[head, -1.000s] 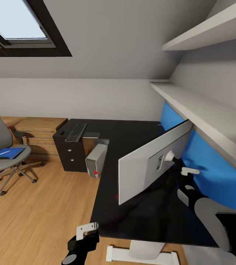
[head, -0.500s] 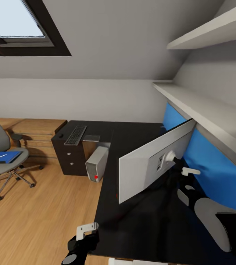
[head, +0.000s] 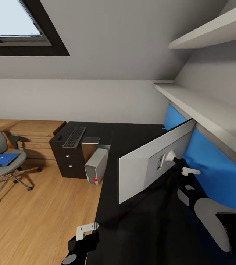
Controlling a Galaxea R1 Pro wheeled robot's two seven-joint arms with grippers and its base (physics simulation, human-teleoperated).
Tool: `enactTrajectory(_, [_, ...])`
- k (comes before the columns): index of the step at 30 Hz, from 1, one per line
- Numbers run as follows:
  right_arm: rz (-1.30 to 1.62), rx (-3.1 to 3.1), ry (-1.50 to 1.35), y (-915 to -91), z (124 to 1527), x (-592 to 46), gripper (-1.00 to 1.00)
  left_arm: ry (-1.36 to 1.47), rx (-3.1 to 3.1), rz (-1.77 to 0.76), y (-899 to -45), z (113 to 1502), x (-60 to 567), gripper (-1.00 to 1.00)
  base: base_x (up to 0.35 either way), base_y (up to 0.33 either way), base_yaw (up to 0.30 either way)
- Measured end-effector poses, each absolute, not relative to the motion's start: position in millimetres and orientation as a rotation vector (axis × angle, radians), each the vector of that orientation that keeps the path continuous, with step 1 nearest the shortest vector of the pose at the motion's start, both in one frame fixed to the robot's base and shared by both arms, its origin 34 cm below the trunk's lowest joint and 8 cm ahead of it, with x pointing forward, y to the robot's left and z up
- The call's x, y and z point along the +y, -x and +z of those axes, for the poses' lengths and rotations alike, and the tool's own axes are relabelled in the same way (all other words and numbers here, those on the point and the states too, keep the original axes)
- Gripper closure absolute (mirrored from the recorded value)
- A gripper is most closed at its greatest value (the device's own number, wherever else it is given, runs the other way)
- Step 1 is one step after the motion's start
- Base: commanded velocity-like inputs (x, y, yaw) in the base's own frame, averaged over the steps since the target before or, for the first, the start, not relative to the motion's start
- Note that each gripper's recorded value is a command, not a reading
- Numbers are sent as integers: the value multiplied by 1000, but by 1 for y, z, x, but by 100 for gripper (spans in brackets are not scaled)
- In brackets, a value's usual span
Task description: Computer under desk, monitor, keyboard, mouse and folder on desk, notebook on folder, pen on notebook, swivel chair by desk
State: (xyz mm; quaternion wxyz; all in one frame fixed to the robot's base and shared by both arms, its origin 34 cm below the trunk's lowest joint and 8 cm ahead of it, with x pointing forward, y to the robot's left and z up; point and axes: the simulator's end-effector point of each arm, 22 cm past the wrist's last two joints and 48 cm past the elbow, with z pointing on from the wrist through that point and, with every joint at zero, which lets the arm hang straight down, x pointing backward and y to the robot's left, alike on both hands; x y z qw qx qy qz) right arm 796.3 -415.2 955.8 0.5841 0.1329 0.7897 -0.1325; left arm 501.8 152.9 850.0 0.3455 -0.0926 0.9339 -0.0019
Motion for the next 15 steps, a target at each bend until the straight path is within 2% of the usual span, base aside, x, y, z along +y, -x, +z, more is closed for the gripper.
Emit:
enactTrajectory(1, [-309,1843,-310,-796,956,-415,100,240,2424,-5,-502,850,153,-100,2,0,0])
enactTrajectory(2, [-309,1843,-309,-796,956,-415,-100,240,2424,-5,-502,850,153,-100,1,0,0])
enactTrajectory(15, [-313,1840,-302,-797,957,-416,-100,240,2424,-6,-502,850,153,-100,0,0,0])
